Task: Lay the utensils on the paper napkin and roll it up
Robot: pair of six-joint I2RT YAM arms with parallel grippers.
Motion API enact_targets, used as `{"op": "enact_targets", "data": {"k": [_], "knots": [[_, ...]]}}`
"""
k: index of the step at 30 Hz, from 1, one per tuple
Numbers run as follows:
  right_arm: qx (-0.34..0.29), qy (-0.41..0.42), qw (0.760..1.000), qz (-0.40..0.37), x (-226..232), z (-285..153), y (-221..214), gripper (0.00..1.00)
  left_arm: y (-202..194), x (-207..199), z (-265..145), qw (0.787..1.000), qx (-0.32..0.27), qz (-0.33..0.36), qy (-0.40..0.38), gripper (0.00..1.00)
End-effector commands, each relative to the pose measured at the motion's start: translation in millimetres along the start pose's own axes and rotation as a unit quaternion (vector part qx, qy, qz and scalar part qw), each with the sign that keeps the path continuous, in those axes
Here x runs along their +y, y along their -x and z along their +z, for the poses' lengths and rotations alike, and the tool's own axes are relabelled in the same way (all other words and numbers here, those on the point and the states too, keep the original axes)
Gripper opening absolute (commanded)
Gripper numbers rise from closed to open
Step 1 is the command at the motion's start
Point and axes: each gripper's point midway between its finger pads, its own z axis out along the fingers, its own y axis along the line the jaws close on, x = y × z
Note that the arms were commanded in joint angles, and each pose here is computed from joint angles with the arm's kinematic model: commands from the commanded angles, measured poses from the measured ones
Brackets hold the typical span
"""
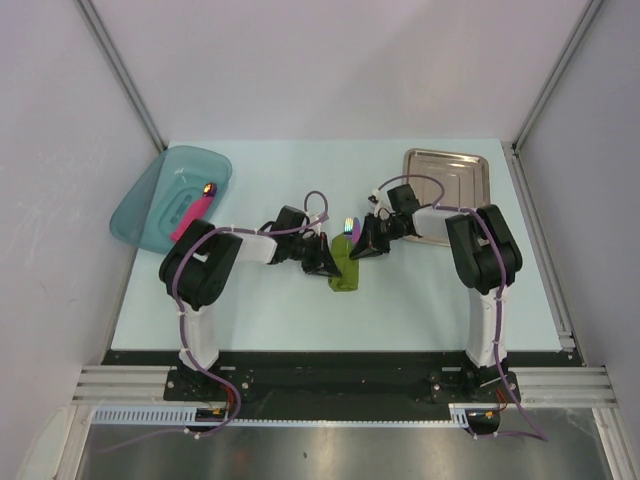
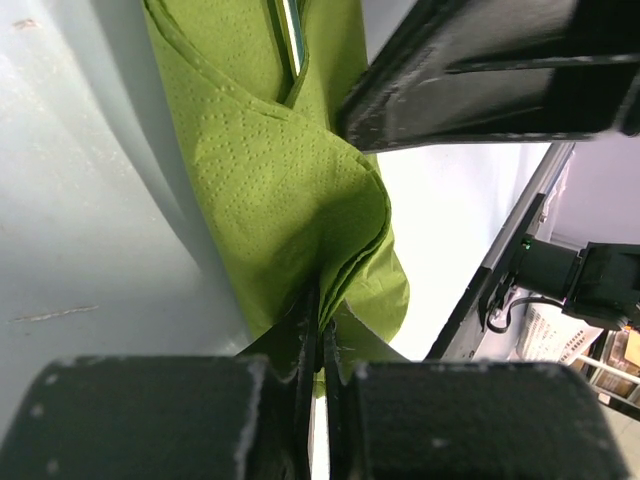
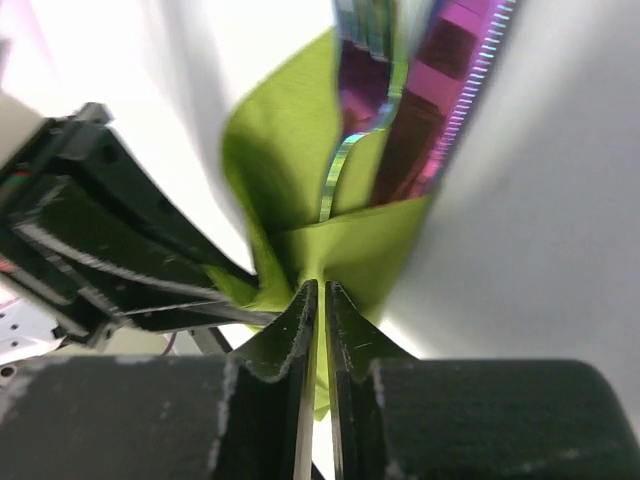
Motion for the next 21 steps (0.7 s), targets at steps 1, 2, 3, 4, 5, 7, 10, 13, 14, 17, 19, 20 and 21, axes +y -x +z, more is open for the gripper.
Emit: {"op": "enact_targets", "data": {"k": [1,2,3,4,5,7,10,13,14,17,19,20,21], "knots": [[0.010,-0.029,1.000,0.001,-18.7,8.8,-6.2,0.10,3.7,22.1,1.3,0.998,-0.015,0.020,0.055,0.04],[0.014,-0.036,0.999,-0.001,-21.8,10.1,-8.7,0.10,4.8,19.6,1.1,0.998,-0.017,0.021,0.051,0.04],[0.014,-0.041,0.999,-0.004,-22.5,11.3,-8.9,0.10,5.7,17.7,0.4,0.998,-0.018,0.023,0.048,0.04],[0.017,-0.048,0.999,-0.001,-26.2,13.1,-11.2,0.09,9.0,12.6,-1.6,0.998,-0.024,0.028,0.042,0.04],[0.019,-0.052,0.998,-0.001,-27.7,13.8,-12.0,0.09,12.6,8.5,-2.8,0.998,-0.031,0.031,0.038,0.04],[0.022,-0.058,0.998,-0.004,-29.1,16.1,-14.0,0.08,18.4,-3.4,-7.7,0.998,-0.043,0.043,0.031,0.04],[0.029,-0.069,0.997,-0.006,-31.5,19.0,-17.5,0.06,23.2,-24.1,-11.3,0.997,-0.053,0.062,0.017,0.06],[0.028,-0.075,0.997,-0.005,-33.2,20.3,-16.8,0.05,25.2,-39.2,-10.9,0.996,-0.053,0.066,0.006,0.07],[0.028,-0.077,0.997,-0.005,-33.9,20.5,-16.6,0.05,27.1,-43.4,-10.6,0.996,-0.054,0.066,0.005,0.06],[0.029,-0.080,0.996,-0.008,-34.0,21.3,-16.0,0.05,23.7,-49.7,-5.6,0.997,-0.047,0.069,-0.003,0.07],[0.030,-0.084,0.996,-0.009,-35.3,21.6,-16.4,0.04,22.3,-51.7,-2.2,0.997,-0.043,0.071,-0.007,0.06],[0.030,-0.084,0.996,-0.008,-35.0,21.5,-16.2,0.04,21.0,-48.2,0.4,0.997,-0.040,0.067,-0.004,0.06],[0.031,-0.086,0.996,-0.008,-35.8,21.5,-16.9,0.04,20.1,-50.2,2.0,0.997,-0.038,0.068,-0.008,0.06]]}}
